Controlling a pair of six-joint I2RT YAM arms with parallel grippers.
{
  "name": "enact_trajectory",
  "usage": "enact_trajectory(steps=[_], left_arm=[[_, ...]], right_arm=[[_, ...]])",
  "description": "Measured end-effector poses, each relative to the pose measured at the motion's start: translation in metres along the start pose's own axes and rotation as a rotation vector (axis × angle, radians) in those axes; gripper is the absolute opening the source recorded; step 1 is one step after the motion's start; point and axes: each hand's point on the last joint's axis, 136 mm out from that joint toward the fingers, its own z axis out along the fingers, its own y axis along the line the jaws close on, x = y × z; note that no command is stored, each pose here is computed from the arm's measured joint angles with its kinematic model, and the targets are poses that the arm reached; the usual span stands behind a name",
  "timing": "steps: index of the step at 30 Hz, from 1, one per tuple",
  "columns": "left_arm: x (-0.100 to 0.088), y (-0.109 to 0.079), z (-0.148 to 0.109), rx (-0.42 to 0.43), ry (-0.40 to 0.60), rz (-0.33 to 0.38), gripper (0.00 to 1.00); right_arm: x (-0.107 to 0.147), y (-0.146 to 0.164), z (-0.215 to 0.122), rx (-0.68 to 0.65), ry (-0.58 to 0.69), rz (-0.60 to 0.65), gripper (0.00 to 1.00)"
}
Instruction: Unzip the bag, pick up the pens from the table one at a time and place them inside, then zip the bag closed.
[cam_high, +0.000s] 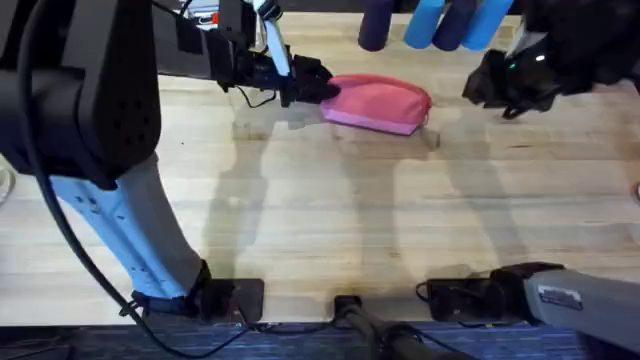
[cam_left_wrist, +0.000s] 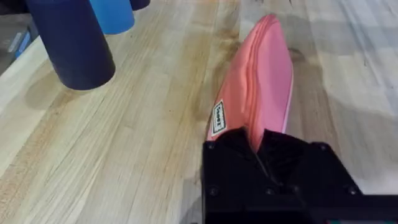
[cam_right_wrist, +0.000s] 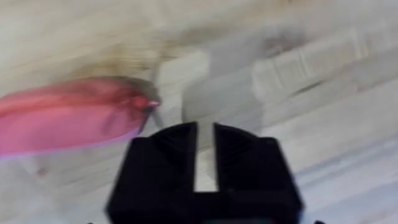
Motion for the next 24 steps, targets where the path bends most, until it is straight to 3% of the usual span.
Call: enact_trajectory(steps=[3,6,7,17,23,24], left_arm=[[0.000,0.000,0.000,-0.001,0.001,0.000,0.042],[0.000,0.000,0.000,-0.002,0.002,0.000,0.042],[0.000,0.000,0.000,-0.002,0.002,0.000,0.042],[0.000,0.000,0.000,-0.002,0.002,0.002,0.072],[0.001,0.005,-0.005,-0.017,0.001,-0.004,0.947],[0.002,0.005,-0.006,-0.019,0.000,-0.003,0.980]], right_arm=[[-0.005,0.009,-0.028,-0.053,-0.073,-0.064,0.477],[-0.003,0.016,-0.050,-0.095,-0.120,-0.119,0.905],[-0.002,0.018,-0.055,-0.105,-0.131,-0.134,0.968],[-0.001,0.023,-0.080,-0.155,-0.191,-0.169,0.997],[-0.001,0.023,-0.080,-0.155,-0.191,-0.169,0.997],[-0.001,0.023,-0.080,-0.154,-0.189,-0.170,0.997]])
